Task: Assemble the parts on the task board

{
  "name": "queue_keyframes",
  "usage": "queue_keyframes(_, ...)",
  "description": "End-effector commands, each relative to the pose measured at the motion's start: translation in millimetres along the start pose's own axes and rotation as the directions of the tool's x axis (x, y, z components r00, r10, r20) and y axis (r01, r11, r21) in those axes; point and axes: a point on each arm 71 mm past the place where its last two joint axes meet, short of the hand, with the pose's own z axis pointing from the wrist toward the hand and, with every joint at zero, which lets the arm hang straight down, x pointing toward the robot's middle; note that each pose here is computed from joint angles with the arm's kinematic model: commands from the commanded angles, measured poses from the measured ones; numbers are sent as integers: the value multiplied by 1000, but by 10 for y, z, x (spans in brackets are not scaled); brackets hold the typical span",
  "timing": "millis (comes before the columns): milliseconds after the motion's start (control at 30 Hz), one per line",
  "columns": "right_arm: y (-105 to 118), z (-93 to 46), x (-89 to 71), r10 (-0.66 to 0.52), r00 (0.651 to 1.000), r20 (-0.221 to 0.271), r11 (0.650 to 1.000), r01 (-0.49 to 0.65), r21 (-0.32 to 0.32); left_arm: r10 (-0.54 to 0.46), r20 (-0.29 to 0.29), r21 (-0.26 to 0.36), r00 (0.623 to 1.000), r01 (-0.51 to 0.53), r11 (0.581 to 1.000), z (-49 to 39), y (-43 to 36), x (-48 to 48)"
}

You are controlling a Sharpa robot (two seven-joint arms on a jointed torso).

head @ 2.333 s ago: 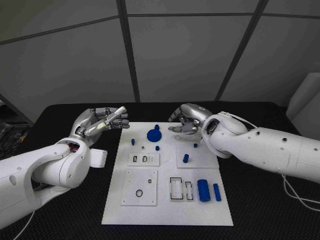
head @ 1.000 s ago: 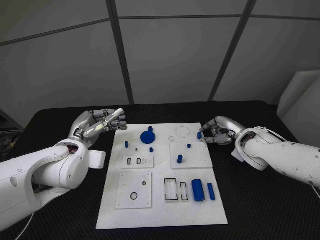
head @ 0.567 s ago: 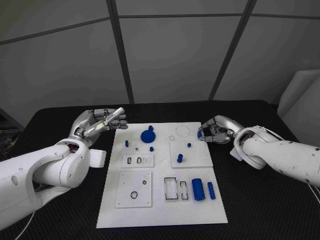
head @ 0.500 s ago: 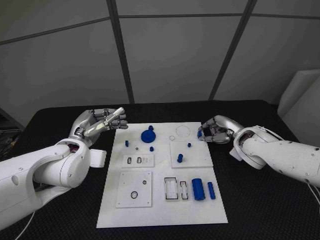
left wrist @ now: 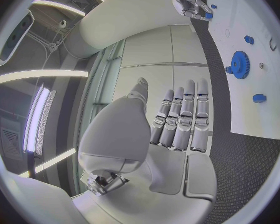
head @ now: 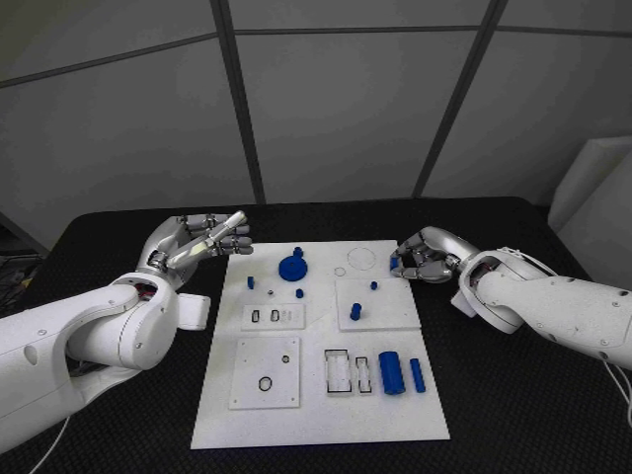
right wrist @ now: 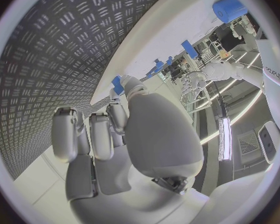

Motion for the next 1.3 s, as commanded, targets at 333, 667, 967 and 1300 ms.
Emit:
queue_keyframes(333, 21, 2, -9, 8, 1000, 9, 1000, -8, -10, -2, -9, 0, 1000, 2, 1000, 2, -6, 9)
queue_keyframes(667, 154, -46, -12, 90, 994, 62, 996, -90, -11, 0, -6, -4, 1000, 0, 1000, -1, 3, -10)
queue_keyframes(967, 599, -59, -14, 137, 990, 41, 990, -136, -23, 2, -2, -8, 1000, -2, 1000, 0, 12, -31)
queue_keyframes(1300, 1247, 117, 272, 103, 993, -60, 990, -108, -91, 2, -1, -13, 1000, -2, 1000, 14, 22, -39)
